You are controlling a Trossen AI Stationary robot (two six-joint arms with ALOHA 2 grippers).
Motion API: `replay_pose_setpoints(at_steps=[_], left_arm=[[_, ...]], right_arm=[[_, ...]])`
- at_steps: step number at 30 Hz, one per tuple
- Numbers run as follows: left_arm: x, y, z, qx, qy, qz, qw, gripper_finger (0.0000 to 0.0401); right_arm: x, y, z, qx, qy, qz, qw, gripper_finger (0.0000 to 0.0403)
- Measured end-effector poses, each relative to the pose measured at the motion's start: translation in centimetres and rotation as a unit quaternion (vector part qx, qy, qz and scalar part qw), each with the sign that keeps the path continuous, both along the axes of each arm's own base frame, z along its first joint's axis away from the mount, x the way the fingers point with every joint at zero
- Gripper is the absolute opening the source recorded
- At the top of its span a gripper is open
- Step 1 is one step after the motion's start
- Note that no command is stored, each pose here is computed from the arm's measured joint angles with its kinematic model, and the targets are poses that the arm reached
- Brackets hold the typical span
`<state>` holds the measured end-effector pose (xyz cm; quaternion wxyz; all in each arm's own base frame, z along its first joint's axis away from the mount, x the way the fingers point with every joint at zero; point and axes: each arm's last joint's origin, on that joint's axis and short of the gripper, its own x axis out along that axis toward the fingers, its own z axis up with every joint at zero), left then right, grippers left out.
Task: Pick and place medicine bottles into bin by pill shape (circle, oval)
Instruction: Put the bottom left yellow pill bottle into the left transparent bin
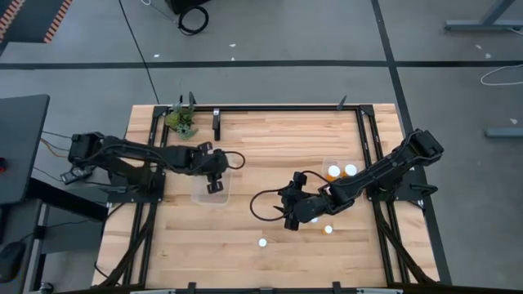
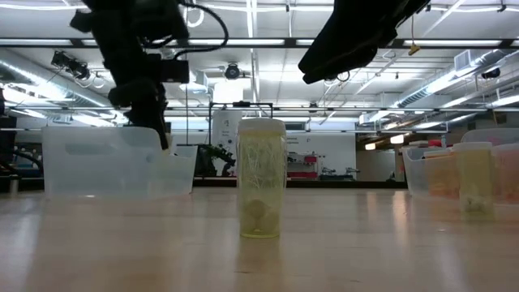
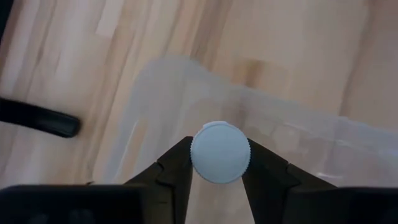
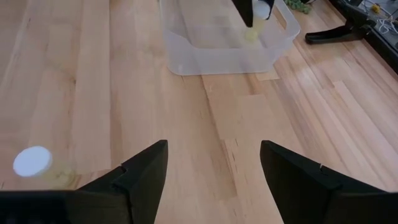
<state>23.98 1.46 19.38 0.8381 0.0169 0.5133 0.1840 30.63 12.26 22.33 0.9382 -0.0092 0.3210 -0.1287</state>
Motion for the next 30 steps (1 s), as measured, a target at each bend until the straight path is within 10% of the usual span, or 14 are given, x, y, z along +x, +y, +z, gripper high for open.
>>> replay_pose_setpoints(at_steps=[30], left_arm=[[-0.8,1.7,-3.5,-0.033,-0.093,0.099,0.990,0.0149]], right_arm=[[0.0,0.0,0.0,0.002,-0.002,-0.001,1.000,0.0263]])
